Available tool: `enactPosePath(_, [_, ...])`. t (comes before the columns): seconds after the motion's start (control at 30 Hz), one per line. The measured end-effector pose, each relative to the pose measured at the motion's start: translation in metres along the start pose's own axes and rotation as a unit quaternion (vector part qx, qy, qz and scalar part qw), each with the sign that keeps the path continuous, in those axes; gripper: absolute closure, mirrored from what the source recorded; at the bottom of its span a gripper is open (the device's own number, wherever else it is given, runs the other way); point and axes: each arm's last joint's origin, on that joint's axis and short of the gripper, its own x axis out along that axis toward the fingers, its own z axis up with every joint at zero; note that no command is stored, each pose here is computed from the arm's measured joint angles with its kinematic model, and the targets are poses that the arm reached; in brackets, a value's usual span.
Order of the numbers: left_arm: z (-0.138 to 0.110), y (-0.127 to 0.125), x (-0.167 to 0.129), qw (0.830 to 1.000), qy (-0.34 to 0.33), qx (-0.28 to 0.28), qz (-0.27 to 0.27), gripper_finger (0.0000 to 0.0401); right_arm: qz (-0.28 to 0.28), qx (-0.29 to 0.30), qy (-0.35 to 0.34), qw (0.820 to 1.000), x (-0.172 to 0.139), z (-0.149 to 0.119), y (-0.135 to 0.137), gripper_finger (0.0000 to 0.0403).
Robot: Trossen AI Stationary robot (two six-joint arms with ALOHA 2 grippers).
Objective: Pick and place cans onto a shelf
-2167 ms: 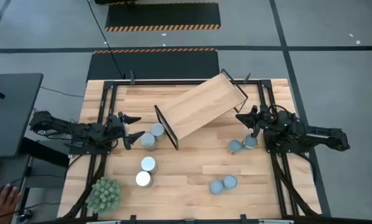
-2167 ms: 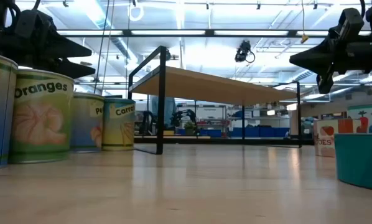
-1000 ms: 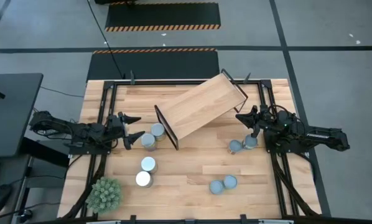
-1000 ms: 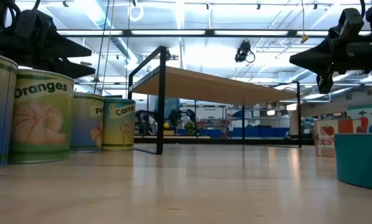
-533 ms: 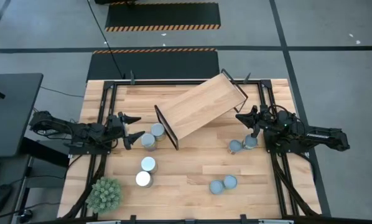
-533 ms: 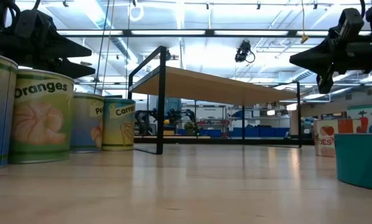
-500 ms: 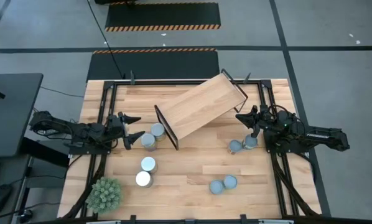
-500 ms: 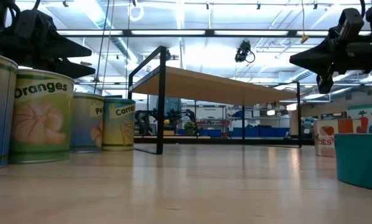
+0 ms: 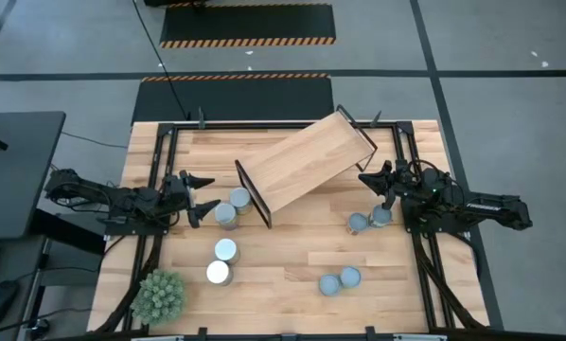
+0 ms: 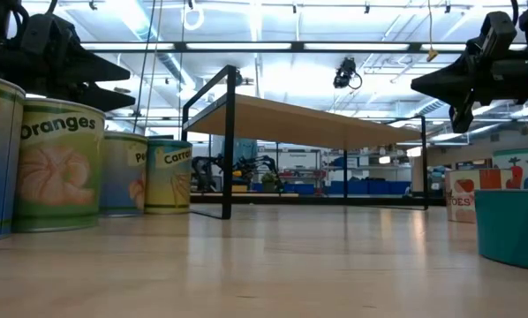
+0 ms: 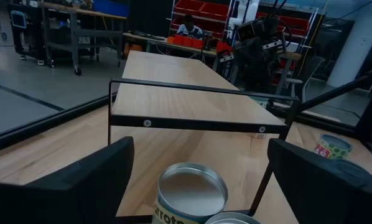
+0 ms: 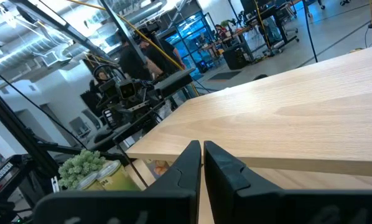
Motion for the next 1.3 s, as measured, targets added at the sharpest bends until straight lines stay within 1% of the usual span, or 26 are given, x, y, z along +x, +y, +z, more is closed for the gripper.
enactPosePath(0.43, [0.001,0.000,0.000,1.000,-0.003,-0.002,-0.001,0.0028,-0.001,0.000,-0.001,1.000,0.000,0.000,0.000,0.0377])
enactPosePath(0.5, [0.002,0.000,0.000,1.000,-0.008,-0.007,-0.002,0.0028,-0.018,0.000,-0.011,1.000,0.000,0.001,-0.001,0.0377])
enactPosePath(0.53, [0.003,-0.001,0.000,1.000,-0.013,-0.020,-0.003,0.0028,-0.030,0.005,-0.021,0.999,0.000,0.002,-0.001,0.0377])
enactPosePath(0.57, [0.005,-0.001,0.000,0.999,-0.022,-0.048,-0.006,0.0028,-0.034,0.021,-0.035,0.999,0.000,0.004,-0.001,0.0377])
enactPosePath(0.6, [0.008,-0.002,0.000,0.995,-0.034,-0.089,-0.010,0.0028,-0.034,0.045,-0.051,0.997,0.000,0.006,0.000,0.0377])
enactPosePath(0.63, [0.011,-0.002,-0.001,0.989,-0.047,-0.138,-0.016,0.0028,-0.034,0.068,-0.068,0.995,-0.001,0.009,0.000,0.0377])
enactPosePath(0.7, [0.017,-0.003,-0.001,0.971,-0.073,-0.226,-0.030,0.0028,-0.032,0.109,-0.105,0.988,-0.001,0.014,0.002,0.0377])
enactPosePath(0.77, [0.023,-0.003,-0.002,0.954,-0.096,-0.280,-0.037,0.0028,-0.027,0.139,-0.135,0.981,-0.002,0.019,0.003,0.0377])
enactPosePath(0.83, [0.027,-0.003,-0.003,0.945,-0.112,-0.304,-0.044,0.0028,-0.009,0.166,-0.161,0.973,-0.004,0.024,0.006,0.0377])
enactPosePath(0.97, [0.032,-0.003,-0.005,0.935,-0.136,-0.323,-0.056,0.0028,0.030,0.203,-0.202,0.958,-0.007,0.033,0.010,0.0377])
enactPosePath(1.07, [0.036,-0.003,-0.006,0.925,-0.150,-0.343,-0.064,0.0028,0.048,0.204,-0.228,0.951,-0.009,0.038,0.013,0.0377])
enactPosePath(1.2, [0.040,-0.003,-0.007,0.917,-0.166,-0.356,-0.072,0.0028,0.066,0.210,-0.250,0.943,-0.012,0.043,0.015,0.0377])
enactPosePath(1.3, [0.041,-0.003,-0.008,0.914,-0.173,-0.360,-0.075,0.0028,0.069,0.218,-0.253,0.940,-0.012,0.043,0.015,0.0377])
